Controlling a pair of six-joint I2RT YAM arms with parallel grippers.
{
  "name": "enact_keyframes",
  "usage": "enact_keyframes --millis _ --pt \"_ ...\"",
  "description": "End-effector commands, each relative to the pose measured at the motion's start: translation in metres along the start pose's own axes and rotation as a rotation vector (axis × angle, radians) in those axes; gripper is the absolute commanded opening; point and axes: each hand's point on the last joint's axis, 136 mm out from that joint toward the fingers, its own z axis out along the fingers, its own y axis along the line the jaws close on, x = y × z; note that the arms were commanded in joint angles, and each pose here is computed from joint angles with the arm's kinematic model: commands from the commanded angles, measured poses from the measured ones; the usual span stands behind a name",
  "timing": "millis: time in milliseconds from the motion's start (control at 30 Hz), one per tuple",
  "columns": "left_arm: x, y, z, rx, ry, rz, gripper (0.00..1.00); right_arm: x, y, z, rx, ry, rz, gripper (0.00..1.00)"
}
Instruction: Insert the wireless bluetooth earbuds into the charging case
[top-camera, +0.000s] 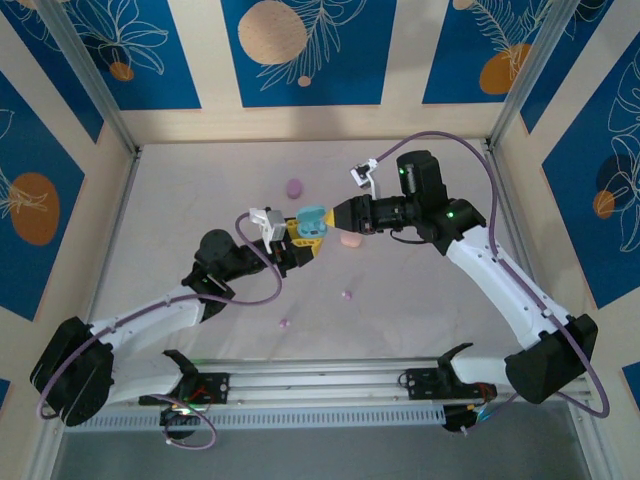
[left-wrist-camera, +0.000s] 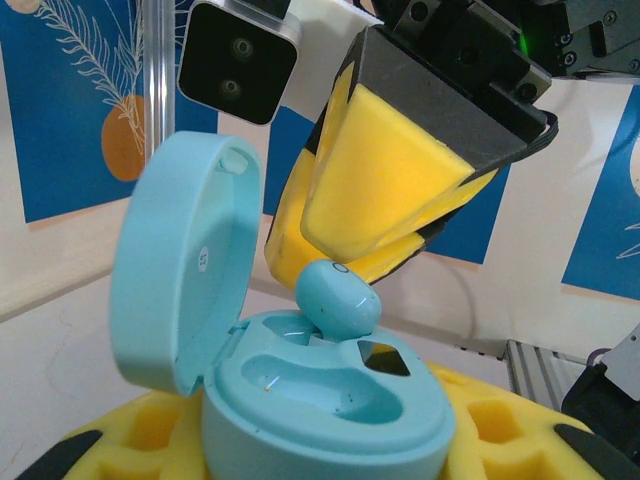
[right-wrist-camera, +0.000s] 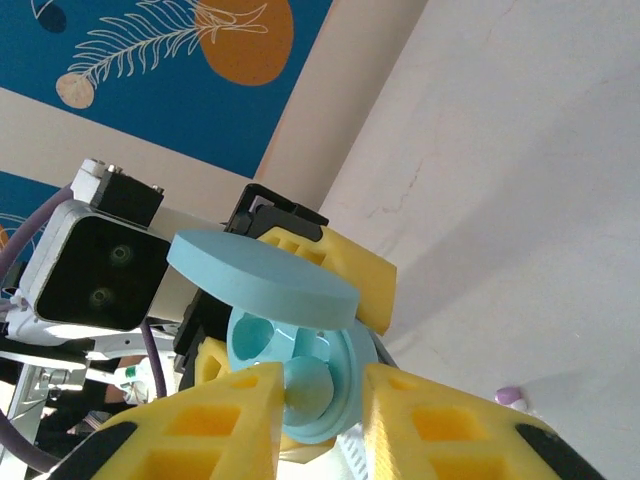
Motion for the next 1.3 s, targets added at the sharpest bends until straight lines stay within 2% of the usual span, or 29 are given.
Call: enact_keyframes --millis 0,600,733,900,1000,1133,1267 --pt "-0.017 -0.007 -0.002 0.022 -0.043 0.044 0.24 0.001 0.016 -0.006 -0.028 0.007 -0.032 0.26" --pt "-0.017 -0.009 -0.002 0.032 -0.037 0.041 0.24 -0.003 0.023 0.008 -0.042 0.034 -0.032 0.26" --pt "-0.016 -0.007 -0.003 0.017 -0.037 0.046 0.23 -0.006 0.028 0.000 -0.043 0.006 -0.064 0.30" --pt "-0.016 -0.005 -0.007 -0.012 -0.046 0.067 0.23 -0.013 0.027 -0.021 -0.025 -0.094 -0.090 0.31" --pt "-0.016 -0.004 -0.010 -0.028 -0.044 0.073 0.23 -0.020 0.009 -0.029 0.029 -0.149 -0.041 0.32" --pt "-0.018 -0.001 -0.019 -0.069 -0.056 0.096 0.23 -0.026 -0.053 -0.035 0.197 -0.222 0.132 0.34" --pt "-0.020 -0.005 -0.027 -0.086 -0.044 0.116 0.23 -0.016 -0.118 -0.020 0.304 -0.141 0.329 0.36"
